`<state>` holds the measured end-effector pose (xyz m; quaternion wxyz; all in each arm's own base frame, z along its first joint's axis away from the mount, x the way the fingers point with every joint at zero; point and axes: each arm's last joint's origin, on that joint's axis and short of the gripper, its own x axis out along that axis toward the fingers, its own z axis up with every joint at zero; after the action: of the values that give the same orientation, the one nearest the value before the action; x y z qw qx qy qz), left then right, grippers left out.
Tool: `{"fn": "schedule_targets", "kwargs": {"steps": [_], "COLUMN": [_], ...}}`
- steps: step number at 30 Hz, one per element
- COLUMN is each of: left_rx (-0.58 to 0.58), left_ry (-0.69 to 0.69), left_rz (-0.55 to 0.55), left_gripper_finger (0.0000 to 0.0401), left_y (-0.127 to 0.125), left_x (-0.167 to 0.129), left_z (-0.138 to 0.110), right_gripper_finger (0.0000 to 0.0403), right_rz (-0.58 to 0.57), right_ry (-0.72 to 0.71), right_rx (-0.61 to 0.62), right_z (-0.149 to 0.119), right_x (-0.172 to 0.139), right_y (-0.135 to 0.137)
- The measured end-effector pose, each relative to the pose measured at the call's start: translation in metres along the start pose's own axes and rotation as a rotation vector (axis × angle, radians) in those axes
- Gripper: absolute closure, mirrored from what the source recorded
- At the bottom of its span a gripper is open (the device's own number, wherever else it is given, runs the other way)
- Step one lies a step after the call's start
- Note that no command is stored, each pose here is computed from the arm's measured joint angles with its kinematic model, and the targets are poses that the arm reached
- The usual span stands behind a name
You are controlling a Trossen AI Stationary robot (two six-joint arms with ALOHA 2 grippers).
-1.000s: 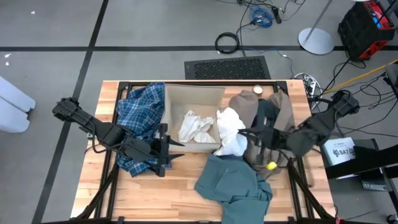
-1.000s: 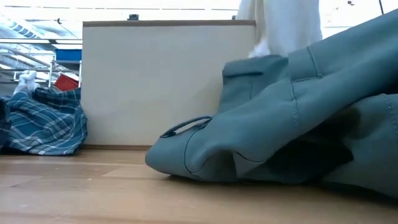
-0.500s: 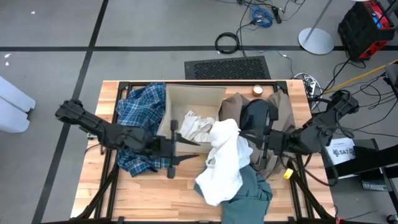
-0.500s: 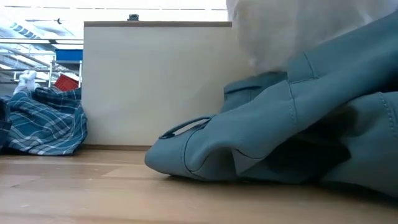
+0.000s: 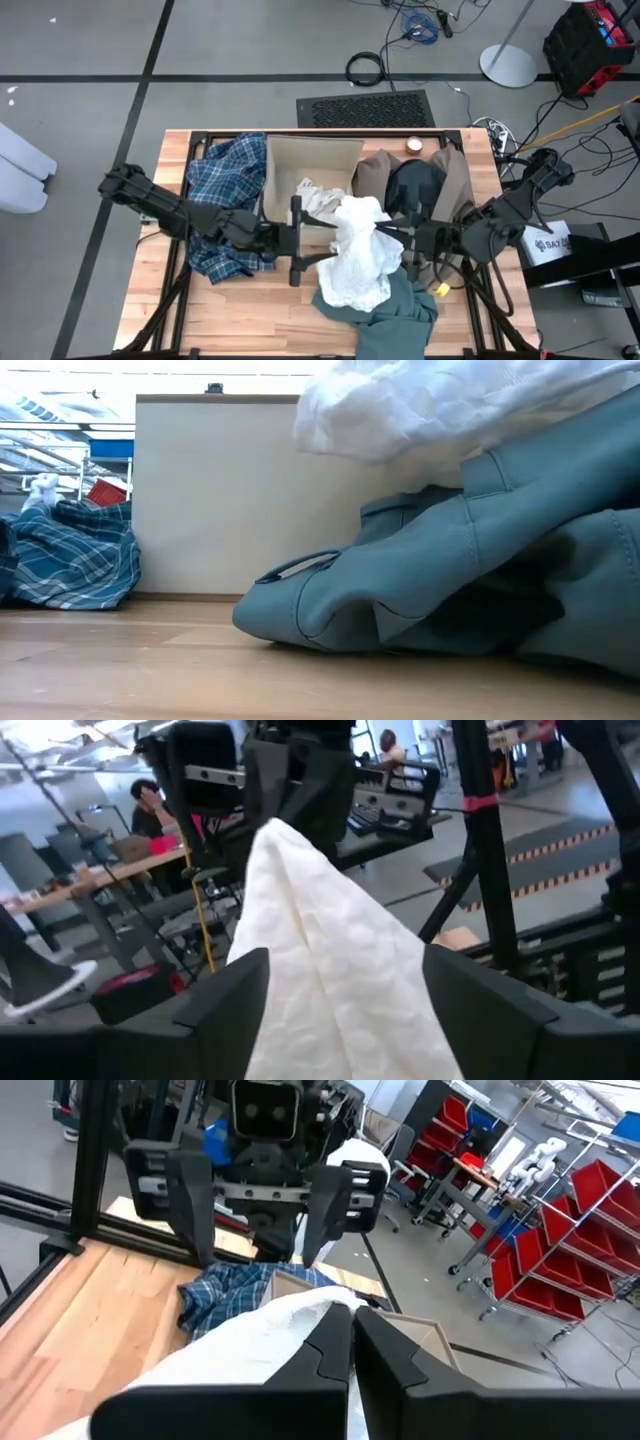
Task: Sort clothes
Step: Put the white dress into the laundry organizer
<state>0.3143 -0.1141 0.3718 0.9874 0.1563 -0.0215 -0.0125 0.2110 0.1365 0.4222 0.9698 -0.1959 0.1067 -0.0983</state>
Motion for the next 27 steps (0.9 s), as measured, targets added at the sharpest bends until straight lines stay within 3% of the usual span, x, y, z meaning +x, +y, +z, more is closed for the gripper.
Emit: {"fn": "schedule_targets", "kwargs": {"steps": [5, 11, 21, 27], "left_rx": [-0.150, -0.170, -0.317, -0.281], "left_ry": [0.001, -0.010, -0.036, -0.044], "left_rz": [0.023, 0.054, -0.083, -0.139], "left_gripper_finger": [0.0081, 0.0074, 0.0074, 0.0080], "left_y": [0.009, 0.015, 0.019, 0.016], "left_x": [0.015, 0.041, 0.060, 0.075], "left_z": [-0.013, -0.038, -0.052, -0.052], "right_gripper_finger": [0.0403, 0.0403, 0.0403, 0.0403], "right_rz": [-0.006, 0.046, 0.045, 0.088], "right_ry": [0.009, 0.002, 0.015, 0.020], "right_rx": [0.003, 0.027, 0.016, 0.006], "right_z": [-0.001, -0.001, -0.003, -0.005], "right_x": [0.001, 0.005, 0.008, 0.012], "right_y": [-0.001, -0.003, -0.003, 0.000]}}
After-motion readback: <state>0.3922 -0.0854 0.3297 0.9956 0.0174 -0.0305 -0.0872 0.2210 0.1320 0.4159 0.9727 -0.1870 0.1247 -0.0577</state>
